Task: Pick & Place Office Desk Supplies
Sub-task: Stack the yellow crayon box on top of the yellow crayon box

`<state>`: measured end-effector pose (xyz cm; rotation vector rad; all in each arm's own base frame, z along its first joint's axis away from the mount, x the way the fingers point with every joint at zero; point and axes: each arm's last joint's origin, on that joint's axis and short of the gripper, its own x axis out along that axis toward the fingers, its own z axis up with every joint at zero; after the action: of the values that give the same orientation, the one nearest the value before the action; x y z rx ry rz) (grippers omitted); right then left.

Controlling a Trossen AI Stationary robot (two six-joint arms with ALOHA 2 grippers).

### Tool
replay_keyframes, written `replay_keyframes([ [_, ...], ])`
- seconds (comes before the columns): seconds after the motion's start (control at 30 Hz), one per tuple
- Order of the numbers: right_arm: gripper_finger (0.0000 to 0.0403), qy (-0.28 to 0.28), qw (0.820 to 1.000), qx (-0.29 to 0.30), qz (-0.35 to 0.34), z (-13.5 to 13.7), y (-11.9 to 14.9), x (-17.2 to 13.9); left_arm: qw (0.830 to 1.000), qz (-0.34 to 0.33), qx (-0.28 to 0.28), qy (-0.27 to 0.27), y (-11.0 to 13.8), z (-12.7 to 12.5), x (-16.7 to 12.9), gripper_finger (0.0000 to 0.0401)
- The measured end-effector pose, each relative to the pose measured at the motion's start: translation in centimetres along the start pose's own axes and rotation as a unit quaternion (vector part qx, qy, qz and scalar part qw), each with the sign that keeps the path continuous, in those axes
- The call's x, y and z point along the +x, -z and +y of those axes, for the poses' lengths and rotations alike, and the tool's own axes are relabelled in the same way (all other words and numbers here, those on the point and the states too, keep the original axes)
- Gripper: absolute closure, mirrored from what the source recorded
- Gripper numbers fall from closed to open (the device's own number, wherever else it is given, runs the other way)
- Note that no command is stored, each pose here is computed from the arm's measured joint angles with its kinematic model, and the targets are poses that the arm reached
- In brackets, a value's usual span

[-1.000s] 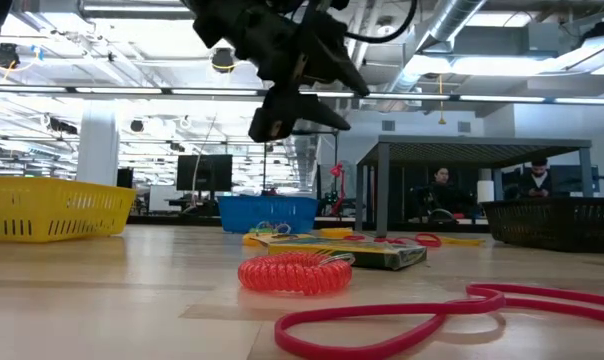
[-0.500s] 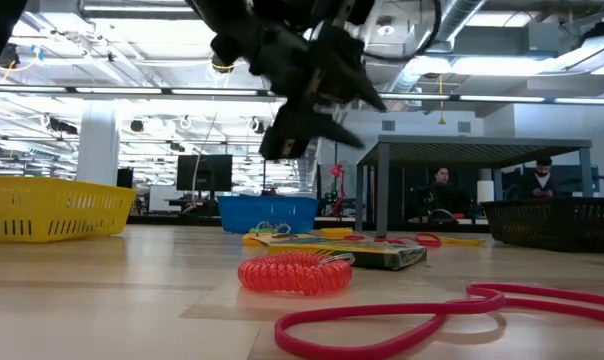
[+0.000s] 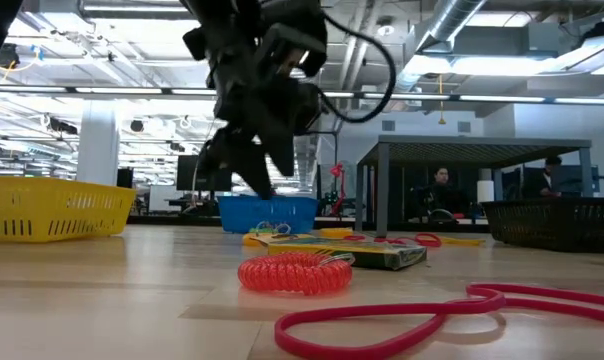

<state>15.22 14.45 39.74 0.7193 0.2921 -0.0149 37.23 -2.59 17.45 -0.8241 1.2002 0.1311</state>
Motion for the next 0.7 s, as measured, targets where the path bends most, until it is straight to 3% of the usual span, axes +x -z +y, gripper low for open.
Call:
replay_keyframes([
  [0.23,0.0334,-0.002,1.000,0.002,-0.001,0.0,0.0,0.0,1.000,0.005,-0.015,-0.009,0.8,1.3,1.0,0.0234],
  [0.7,0.0334,-0.008,1.000,0.007,-0.005,0.2,-0.1,0.0,0.999,-0.021,-0.018,0.018,0.8,1.7,1.8,0.0234],
])
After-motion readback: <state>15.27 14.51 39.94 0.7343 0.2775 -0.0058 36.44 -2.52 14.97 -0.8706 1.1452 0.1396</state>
